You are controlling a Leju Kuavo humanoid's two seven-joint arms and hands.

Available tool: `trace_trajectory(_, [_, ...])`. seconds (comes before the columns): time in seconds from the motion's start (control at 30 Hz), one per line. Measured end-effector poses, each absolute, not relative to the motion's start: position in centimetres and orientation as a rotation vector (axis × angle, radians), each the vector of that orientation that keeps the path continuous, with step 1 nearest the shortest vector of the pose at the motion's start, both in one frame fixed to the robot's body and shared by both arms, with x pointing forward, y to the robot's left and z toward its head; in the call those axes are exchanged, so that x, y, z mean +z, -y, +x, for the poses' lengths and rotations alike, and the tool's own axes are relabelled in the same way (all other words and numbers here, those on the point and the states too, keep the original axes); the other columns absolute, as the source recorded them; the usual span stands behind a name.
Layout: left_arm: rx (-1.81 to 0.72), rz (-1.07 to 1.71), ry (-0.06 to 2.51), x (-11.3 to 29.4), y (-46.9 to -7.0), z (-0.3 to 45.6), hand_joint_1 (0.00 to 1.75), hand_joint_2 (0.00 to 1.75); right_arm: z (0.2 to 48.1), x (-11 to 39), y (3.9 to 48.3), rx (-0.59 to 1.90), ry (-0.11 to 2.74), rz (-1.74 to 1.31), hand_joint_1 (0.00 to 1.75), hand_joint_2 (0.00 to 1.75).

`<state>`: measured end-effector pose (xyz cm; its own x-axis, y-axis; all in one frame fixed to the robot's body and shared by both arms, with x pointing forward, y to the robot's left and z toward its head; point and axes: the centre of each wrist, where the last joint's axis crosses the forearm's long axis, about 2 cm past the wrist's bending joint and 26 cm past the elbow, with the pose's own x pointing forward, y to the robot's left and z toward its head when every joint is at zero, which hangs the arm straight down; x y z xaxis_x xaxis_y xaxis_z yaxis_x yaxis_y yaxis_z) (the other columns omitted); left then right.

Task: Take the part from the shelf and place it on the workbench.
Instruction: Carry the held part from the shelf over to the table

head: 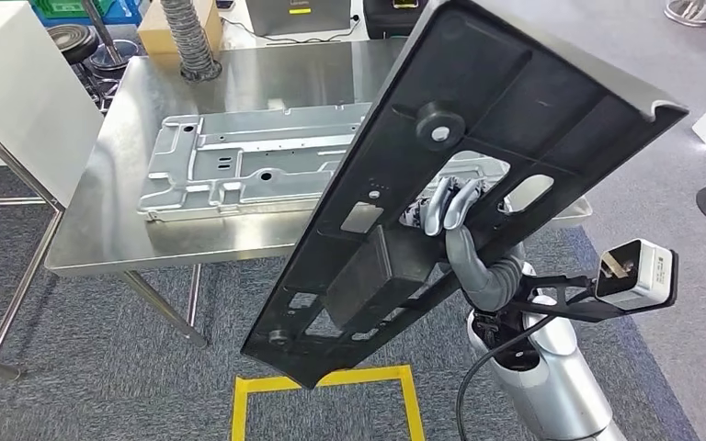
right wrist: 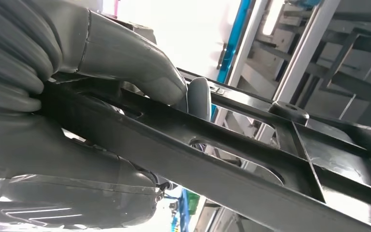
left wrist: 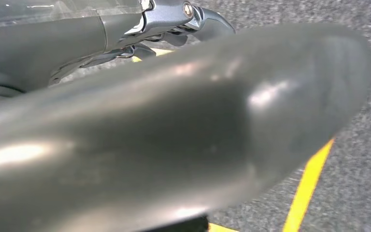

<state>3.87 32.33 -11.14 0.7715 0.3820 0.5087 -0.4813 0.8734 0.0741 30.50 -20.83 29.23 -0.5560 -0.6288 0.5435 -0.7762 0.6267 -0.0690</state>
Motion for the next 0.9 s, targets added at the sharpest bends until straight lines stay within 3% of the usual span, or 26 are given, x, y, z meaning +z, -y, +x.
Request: trace_trajectory(0.9, [0.412,0.205,0.524,-11.0,-33.3,4.4,0.0,0.0,29.3,29.3,21.7,0.331,2.475,1.001,1.75,1.75])
